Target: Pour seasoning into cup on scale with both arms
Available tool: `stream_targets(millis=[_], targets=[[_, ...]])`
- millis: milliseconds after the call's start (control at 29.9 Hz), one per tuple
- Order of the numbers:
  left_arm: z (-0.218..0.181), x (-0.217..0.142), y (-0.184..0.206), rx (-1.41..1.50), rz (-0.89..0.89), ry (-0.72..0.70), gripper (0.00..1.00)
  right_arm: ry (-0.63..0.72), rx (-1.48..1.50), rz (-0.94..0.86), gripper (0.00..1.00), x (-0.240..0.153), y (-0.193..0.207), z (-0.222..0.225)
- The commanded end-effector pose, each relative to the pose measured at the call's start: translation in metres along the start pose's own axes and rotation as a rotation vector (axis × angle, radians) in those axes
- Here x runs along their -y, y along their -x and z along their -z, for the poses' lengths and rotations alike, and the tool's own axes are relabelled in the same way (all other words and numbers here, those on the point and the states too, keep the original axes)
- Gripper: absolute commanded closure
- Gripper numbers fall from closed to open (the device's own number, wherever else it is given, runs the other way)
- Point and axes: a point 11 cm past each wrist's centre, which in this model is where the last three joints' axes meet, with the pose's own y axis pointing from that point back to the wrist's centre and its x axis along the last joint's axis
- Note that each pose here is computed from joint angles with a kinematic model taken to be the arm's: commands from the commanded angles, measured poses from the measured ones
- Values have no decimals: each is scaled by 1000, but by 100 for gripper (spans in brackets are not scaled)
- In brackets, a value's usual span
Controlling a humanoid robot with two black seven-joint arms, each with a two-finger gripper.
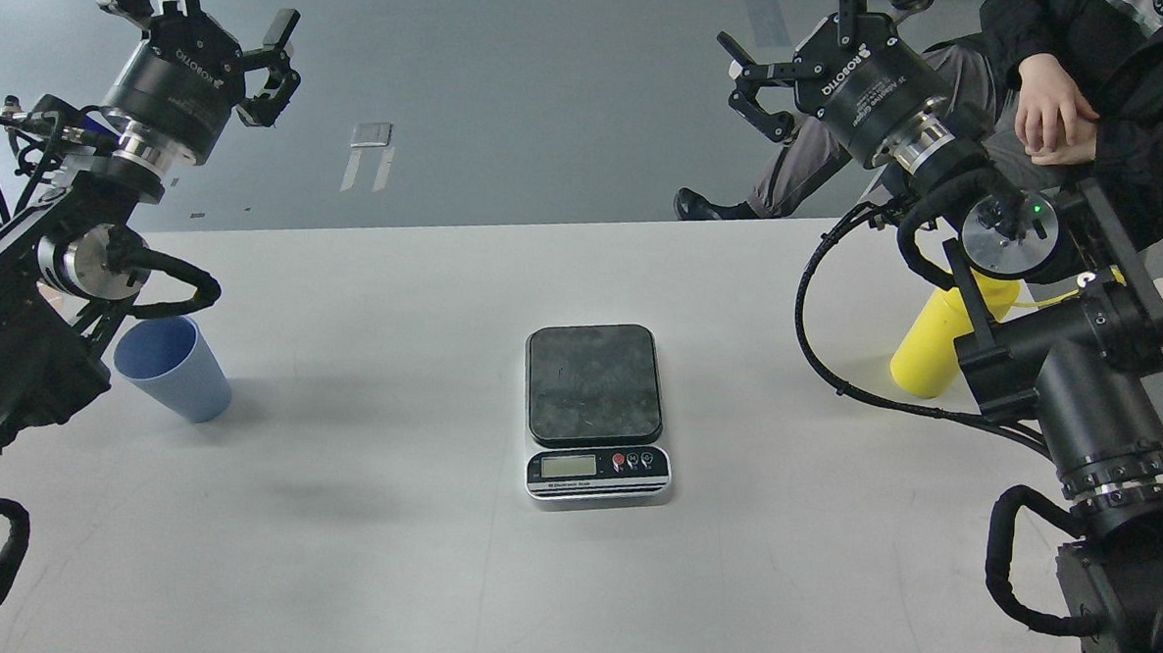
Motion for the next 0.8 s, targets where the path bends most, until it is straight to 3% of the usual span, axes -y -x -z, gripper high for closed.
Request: stream_targets(millis=[0, 769], targets=[[2, 0, 1, -2, 2, -3, 2, 1, -1, 0, 0, 0, 0, 0], [1, 0, 1, -6, -1, 3, 2, -2, 2, -2, 0, -1, -1, 0]])
